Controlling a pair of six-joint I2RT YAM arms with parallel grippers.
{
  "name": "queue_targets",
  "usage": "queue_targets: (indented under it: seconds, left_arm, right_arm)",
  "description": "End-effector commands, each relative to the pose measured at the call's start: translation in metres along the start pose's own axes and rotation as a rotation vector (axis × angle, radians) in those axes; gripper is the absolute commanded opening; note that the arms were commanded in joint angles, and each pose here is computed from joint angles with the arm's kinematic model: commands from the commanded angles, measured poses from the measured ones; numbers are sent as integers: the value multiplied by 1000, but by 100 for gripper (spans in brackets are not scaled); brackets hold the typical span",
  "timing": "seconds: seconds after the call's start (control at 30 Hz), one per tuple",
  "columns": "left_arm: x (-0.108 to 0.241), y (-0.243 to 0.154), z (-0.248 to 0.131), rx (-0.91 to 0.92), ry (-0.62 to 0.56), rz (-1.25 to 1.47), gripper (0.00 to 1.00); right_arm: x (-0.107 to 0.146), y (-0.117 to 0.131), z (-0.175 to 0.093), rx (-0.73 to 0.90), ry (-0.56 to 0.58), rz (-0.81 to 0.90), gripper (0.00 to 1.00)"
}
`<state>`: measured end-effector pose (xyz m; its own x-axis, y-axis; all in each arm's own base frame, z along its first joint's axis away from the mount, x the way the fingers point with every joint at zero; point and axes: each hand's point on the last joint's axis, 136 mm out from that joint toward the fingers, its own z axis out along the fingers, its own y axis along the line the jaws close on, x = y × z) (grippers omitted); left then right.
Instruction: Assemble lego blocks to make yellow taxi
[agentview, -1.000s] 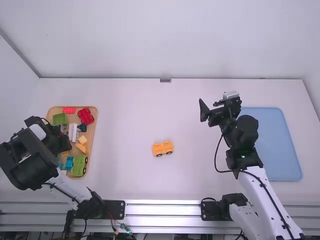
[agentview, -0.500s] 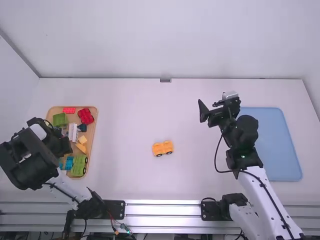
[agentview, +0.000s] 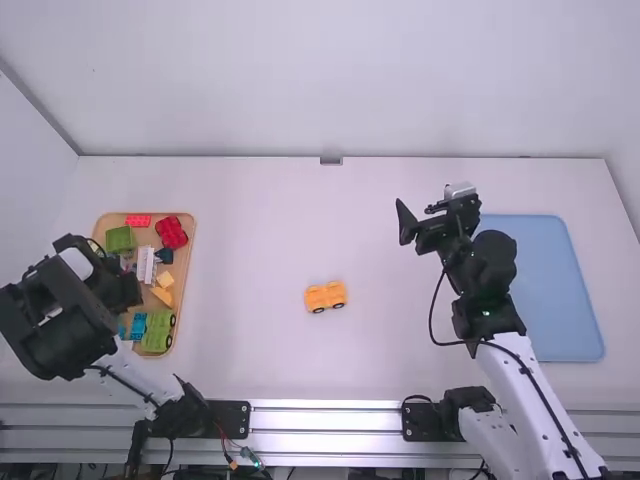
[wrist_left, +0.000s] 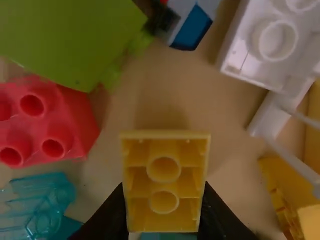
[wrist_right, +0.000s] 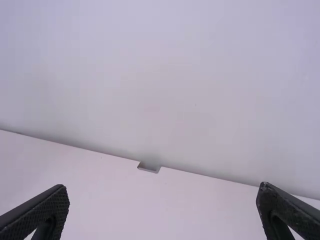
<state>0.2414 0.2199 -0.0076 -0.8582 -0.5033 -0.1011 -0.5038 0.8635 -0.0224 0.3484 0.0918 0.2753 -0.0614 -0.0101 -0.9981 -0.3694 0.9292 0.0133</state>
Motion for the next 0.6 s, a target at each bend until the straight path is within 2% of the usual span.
queue_targets:
  seconds: [0.0, 0.1, 0.13, 0.2, 0.27, 0.33, 0.43, 0.47, 0.57]
  left_arm:
    - [-2, -9, 2, 42, -16, 9, 20]
    - [-8, -10, -5, 55, -43, 5, 11]
    - [-12, -11, -12, 66, -62, 11, 6]
    - [-14, -14, -18, 80, -77, 17, 4]
    - [-22, -37, -45, 169, -158, 103, 2]
    - [-24, -48, -60, 212, -206, 147, 2]
    - [-30, -80, -98, 286, -359, 271, 3]
    - [-30, -85, -103, 297, -377, 290, 2]
    - [-25, -150, -148, 462, -580, 531, 2]
  right_arm:
    - [-15, 2, 1, -7, -29, -2, 99]
    - [-16, 10, 1, -56, -33, -4, 99]
    - [-16, 19, 0, -113, -32, -5, 99]
    - [-16, 26, -1, -152, -33, -6, 99]
    - [-19, 41, -4, -240, -45, -12, 99]
    - [-21, 42, -4, -249, -53, -15, 99]
    - [-18, 48, 0, -275, -50, -16, 99]
    - [-17, 49, 1, -278, -49, -15, 99]
    - [-6, 65, 14, -363, -41, -14, 99]
